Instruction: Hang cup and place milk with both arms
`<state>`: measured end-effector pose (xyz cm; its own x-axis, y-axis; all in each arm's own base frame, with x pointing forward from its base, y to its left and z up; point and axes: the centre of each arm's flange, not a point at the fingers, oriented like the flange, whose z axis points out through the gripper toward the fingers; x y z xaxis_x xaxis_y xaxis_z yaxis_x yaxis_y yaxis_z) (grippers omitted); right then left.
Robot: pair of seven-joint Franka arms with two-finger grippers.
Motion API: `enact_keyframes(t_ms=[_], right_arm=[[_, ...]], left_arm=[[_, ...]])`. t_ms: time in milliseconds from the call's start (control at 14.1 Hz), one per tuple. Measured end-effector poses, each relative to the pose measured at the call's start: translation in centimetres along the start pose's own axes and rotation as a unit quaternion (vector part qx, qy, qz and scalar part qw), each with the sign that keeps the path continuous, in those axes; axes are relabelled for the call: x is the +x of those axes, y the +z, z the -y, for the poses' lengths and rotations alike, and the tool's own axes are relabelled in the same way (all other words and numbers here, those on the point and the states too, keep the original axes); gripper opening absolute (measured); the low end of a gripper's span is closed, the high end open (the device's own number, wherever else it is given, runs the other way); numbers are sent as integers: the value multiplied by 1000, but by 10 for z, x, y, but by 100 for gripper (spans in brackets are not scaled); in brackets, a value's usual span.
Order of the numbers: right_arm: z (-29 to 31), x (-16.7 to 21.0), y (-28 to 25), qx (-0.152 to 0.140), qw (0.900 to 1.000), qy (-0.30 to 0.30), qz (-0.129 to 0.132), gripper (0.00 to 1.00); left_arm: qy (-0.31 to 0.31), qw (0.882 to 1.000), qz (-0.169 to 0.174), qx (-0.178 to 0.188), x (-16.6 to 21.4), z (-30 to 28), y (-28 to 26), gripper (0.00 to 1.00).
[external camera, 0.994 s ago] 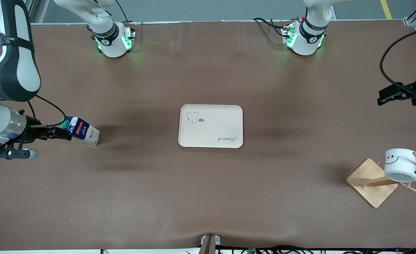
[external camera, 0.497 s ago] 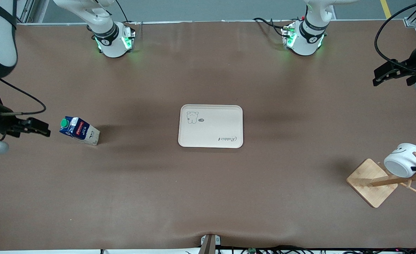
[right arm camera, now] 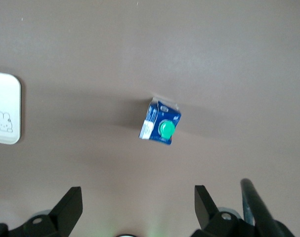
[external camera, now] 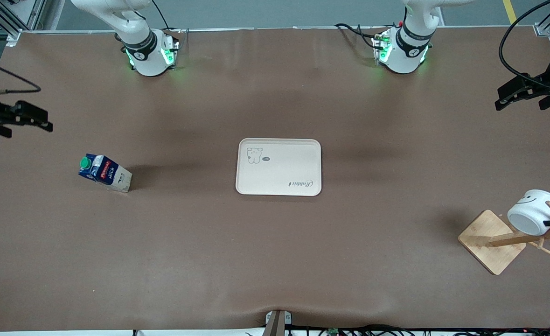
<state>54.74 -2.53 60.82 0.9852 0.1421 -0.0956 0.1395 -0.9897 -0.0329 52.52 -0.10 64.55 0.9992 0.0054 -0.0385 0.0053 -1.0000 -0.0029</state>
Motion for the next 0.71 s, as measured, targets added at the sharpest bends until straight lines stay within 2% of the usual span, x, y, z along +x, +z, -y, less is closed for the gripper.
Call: enact_keyframes(t_ms=[284, 568, 710], right_arm=[[-8, -18, -32, -8, 999, 25, -46, 100], [-13, -19, -35, -10, 998, 34, -49, 100], [-5, -17, -38, -39, 998, 23, -47, 100]], left_arm=[[-13, 1000, 2, 0, 0, 9, 1, 100], [-23, 1000, 11, 0, -2, 7, 2, 100], [-28, 1000, 11, 0, -4, 1, 1, 100]])
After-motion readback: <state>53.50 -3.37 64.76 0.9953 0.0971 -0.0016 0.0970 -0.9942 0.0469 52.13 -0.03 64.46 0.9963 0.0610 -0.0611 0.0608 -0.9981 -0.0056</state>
